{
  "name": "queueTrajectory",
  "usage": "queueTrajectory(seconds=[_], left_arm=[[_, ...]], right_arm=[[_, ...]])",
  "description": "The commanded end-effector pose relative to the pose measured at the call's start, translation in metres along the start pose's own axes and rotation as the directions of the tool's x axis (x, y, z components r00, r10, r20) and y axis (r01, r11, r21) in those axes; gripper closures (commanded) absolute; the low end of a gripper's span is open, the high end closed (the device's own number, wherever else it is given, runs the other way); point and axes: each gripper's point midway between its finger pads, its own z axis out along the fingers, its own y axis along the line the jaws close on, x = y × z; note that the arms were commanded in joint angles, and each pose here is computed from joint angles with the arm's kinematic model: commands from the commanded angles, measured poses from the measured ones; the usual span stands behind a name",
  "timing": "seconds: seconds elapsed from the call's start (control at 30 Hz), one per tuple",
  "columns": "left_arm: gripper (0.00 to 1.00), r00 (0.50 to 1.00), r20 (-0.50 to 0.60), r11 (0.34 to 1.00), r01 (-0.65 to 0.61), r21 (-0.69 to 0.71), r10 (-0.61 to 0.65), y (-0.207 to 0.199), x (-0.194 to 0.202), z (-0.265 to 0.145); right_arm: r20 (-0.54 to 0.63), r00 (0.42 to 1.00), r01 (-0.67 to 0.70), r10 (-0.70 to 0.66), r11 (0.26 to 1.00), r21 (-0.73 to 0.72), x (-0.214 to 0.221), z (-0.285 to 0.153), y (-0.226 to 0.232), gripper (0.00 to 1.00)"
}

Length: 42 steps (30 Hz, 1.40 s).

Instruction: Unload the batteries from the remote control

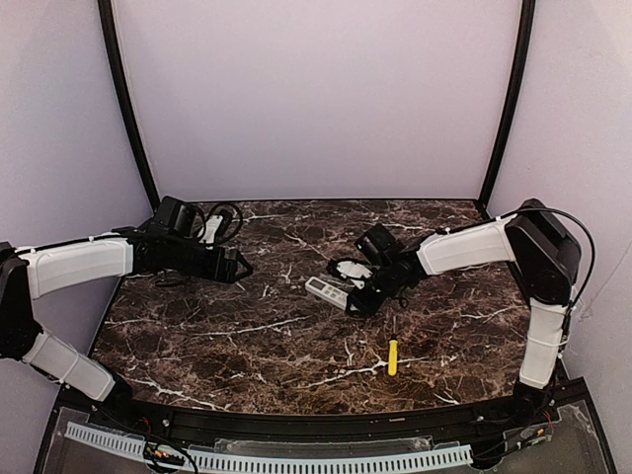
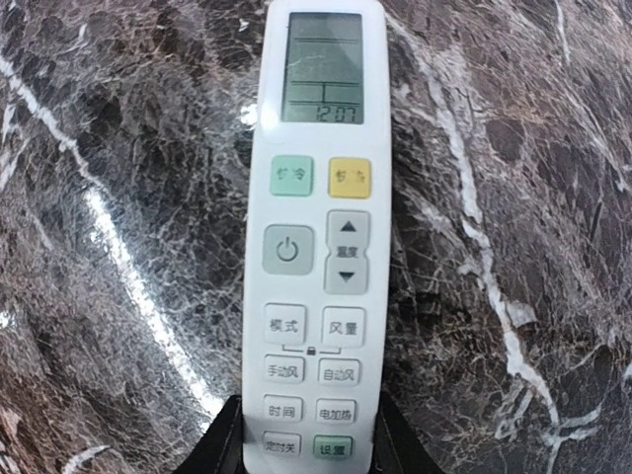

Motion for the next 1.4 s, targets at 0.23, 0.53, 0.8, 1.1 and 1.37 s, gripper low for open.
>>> queueTrajectory(seconds=[0.23,0.53,0.8,1.1,1.37], left_arm=[[0.14,0.996,0.075,0.990,-0.066,0.128,0.057,-0.027,-0.012,-0.009],[0.13,0.944,0.270,0.906,-0.274,0.322,0.189,-0.070,-0.035,-0.024],[0.13,0.913,0.337,0.763,-0.385,0.520,0.231,-0.115,-0.061,-0.044],[0.19,0.924,0.310,0.606,-0.380,0.698,0.222,-0.145,-0.072,-0.054],[0.24,0.944,0.259,0.531,-0.329,0.781,0.203,-0.160,-0.066,-0.055]], right_arm=[[0.070,0.998,0.011,-0.008,0.999,-0.049,-0.028,-0.013,0.011,0.85],[0.210,0.974,-0.005,0.085,0.935,-0.355,-0.069,-0.080,0.030,0.91],[0.299,0.942,0.066,0.153,0.788,-0.612,-0.075,-0.143,0.065,0.92],[0.367,0.919,0.186,0.142,0.665,-0.723,-0.078,-0.185,0.093,0.91],[0.349,0.927,0.175,0.140,0.660,-0.730,-0.084,-0.181,0.091,0.91]])
